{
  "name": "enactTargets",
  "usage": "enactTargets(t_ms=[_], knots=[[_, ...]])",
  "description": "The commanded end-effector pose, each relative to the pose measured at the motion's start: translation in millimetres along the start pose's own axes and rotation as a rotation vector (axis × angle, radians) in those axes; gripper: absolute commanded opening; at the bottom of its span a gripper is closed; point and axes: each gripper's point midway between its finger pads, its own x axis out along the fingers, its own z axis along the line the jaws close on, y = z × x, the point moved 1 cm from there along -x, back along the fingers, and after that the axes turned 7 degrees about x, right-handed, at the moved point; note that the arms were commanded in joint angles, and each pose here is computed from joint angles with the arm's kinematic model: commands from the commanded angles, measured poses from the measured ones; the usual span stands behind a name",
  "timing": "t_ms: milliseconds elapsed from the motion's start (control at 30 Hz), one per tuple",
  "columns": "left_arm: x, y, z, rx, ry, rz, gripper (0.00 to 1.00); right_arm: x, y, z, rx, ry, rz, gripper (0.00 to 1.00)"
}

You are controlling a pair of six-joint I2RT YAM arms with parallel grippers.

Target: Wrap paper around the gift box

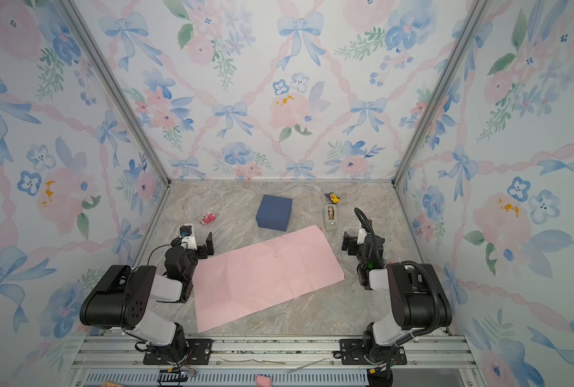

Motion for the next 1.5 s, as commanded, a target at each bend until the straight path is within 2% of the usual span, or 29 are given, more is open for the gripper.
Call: enactTargets(t_ms=[0,1000,1167,1300,1467], knots=[[3,0,-2,0.019,0.004,0.001,0.98,0,-13,5,-0.010,-0.012,-0.039,0.96],[2,-1,-1,0.004,0.020,-0.003,0.98,0,-12,4,-0.006,-0.014,-0.038,0.96],[8,-20,-12,0.080,0.022,0.030,0.98,-21,-35,12,-0.011,-0.050,-0.064,0.96],[13,-42,-19,0.127,0.008,0.053,0.98,-47,-54,39,-0.005,-0.112,0.106,0.96],[15,-66,-34,0.020,0.080,0.095,0.97,-94,-59,107,-0.149,-0.219,0.242,0.96]])
